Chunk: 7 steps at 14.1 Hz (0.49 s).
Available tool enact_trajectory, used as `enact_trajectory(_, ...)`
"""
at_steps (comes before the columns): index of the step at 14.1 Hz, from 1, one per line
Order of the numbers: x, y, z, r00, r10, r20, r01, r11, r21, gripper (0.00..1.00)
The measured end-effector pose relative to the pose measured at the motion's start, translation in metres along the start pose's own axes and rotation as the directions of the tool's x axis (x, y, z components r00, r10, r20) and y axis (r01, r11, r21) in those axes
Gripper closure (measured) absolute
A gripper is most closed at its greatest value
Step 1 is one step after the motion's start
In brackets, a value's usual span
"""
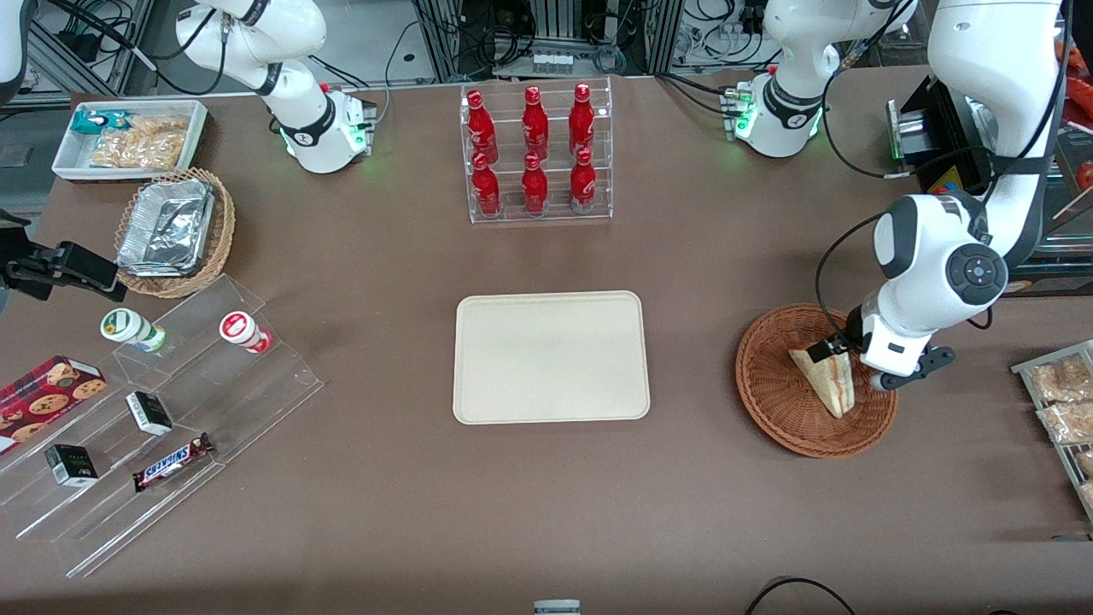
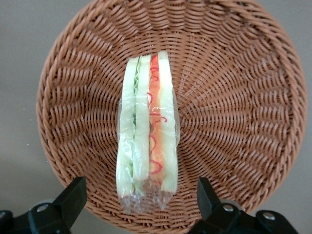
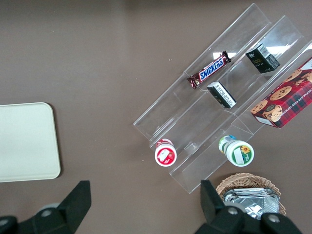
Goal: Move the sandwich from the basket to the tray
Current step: 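Lower the left gripper and close it on the wrapped sandwich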
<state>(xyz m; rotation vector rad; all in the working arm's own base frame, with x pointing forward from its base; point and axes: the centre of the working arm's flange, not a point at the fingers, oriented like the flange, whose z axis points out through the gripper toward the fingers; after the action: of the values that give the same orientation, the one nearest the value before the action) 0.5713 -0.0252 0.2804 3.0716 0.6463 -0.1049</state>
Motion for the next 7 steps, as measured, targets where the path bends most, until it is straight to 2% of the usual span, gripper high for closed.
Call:
enact_trajectory(3, 0.006, -0.005, 0.015, 1.000, -0.030, 0.000, 0.030, 1.000, -0.003, 0.00)
enact_trajectory(4, 0.007, -0.008, 0.022, 0.999, -0.037, 0.005, 0.037, 0.999, -0.001, 0.04)
enact_trajectory(5, 0.008, -0.010, 0.027, 0.999, -0.044, 0.008, 0.044, 0.999, 0.000, 0.04)
enact_trajectory(7, 0.009, -0.010, 0.031, 0.998, -0.069, 0.013, 0.069, 0.998, 0.002, 0.21)
